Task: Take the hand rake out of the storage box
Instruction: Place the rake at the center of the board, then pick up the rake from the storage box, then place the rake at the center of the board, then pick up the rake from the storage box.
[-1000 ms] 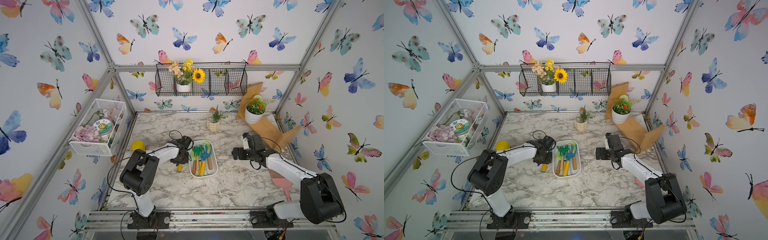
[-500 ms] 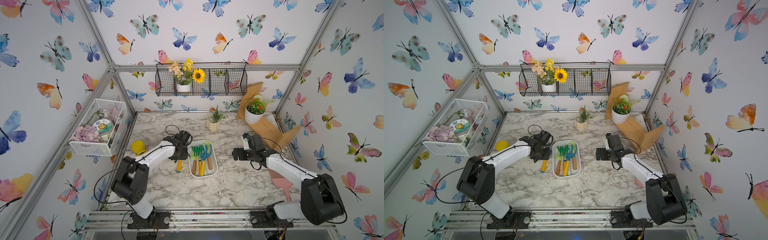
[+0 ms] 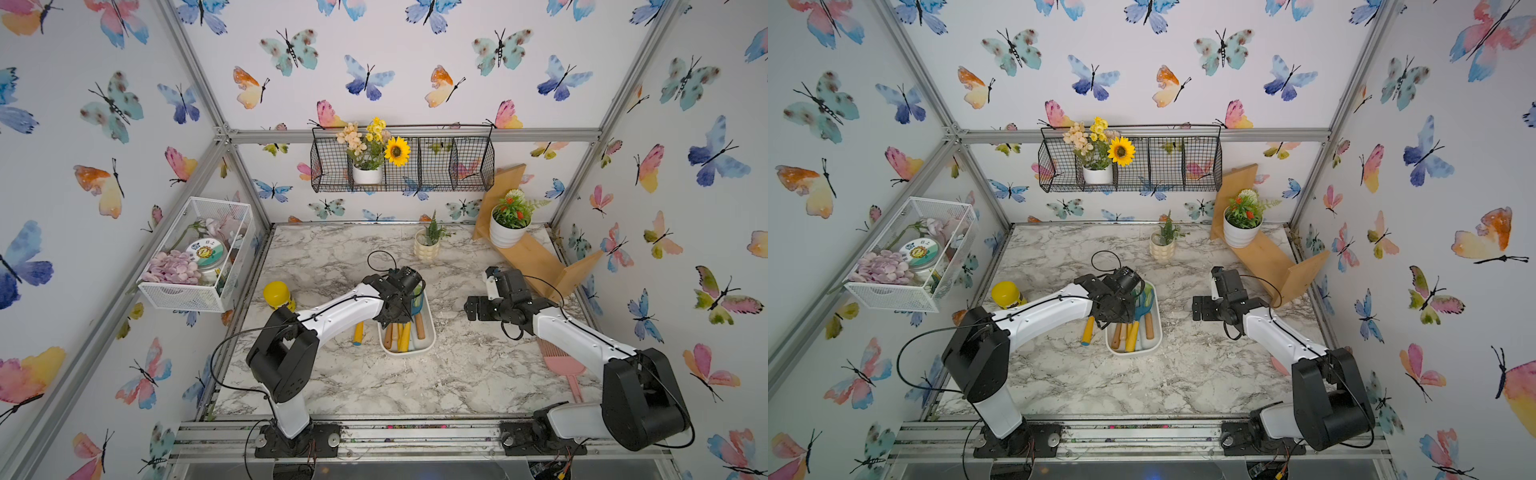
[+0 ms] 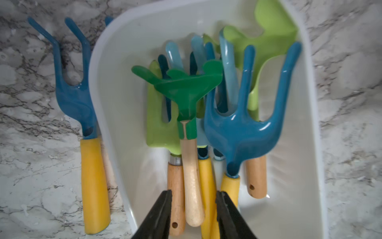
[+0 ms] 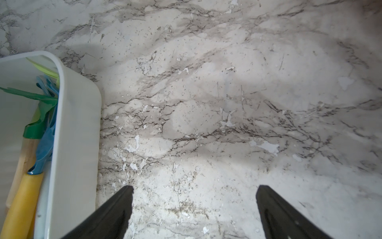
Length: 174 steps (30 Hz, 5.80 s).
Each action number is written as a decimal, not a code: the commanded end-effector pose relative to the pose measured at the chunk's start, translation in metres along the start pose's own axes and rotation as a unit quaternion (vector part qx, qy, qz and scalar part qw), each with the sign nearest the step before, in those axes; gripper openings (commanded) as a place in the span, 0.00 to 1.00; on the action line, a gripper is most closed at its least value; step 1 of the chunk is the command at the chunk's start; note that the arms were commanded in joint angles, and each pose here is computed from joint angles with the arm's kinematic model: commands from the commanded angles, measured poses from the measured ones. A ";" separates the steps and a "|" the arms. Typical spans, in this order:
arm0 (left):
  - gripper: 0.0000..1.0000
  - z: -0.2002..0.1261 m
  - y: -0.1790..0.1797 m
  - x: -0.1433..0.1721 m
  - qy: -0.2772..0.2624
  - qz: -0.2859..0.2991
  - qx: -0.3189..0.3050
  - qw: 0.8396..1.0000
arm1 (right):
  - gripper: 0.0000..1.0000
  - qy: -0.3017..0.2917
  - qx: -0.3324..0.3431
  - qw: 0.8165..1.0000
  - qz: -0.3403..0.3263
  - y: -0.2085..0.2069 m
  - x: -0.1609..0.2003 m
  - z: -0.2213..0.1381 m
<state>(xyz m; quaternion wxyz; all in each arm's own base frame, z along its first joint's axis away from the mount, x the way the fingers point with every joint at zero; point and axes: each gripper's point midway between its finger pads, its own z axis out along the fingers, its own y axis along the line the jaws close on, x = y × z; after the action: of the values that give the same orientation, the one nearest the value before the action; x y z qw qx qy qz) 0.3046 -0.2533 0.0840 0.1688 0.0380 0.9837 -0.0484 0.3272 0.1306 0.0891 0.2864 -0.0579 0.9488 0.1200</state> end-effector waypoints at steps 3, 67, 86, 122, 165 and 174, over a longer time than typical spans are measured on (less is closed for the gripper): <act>0.40 0.016 0.001 -0.002 0.015 -0.015 0.018 1.000 | 0.98 -0.001 -0.006 1.000 0.002 0.004 0.000 -0.007; 0.16 0.020 0.188 -0.006 0.004 -0.016 -0.061 0.998 | 0.98 0.008 -0.032 0.999 -0.002 0.014 -0.004 0.006; 0.16 0.056 0.198 0.003 0.023 -0.025 -0.090 0.995 | 0.98 0.014 -0.036 0.999 0.000 0.015 -0.001 0.009; 0.44 -0.020 0.000 0.014 -0.011 -0.005 -0.002 1.000 | 0.98 0.021 -0.015 1.000 -0.012 0.009 -0.002 -0.004; 0.16 -0.002 -0.041 0.019 0.025 0.067 0.059 0.996 | 0.98 0.040 -0.007 0.999 -0.006 0.002 0.021 0.001; 0.08 -0.023 -0.035 0.012 0.004 0.059 0.058 0.997 | 0.98 0.036 -0.004 0.999 -0.005 0.001 0.021 -0.002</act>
<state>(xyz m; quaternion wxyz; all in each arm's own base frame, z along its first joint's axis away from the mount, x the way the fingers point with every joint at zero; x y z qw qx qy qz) 0.2802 -0.2895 0.0754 0.1339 0.1053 0.9808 -0.0951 0.3145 0.1339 0.0800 0.2551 -0.0690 0.9556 0.1307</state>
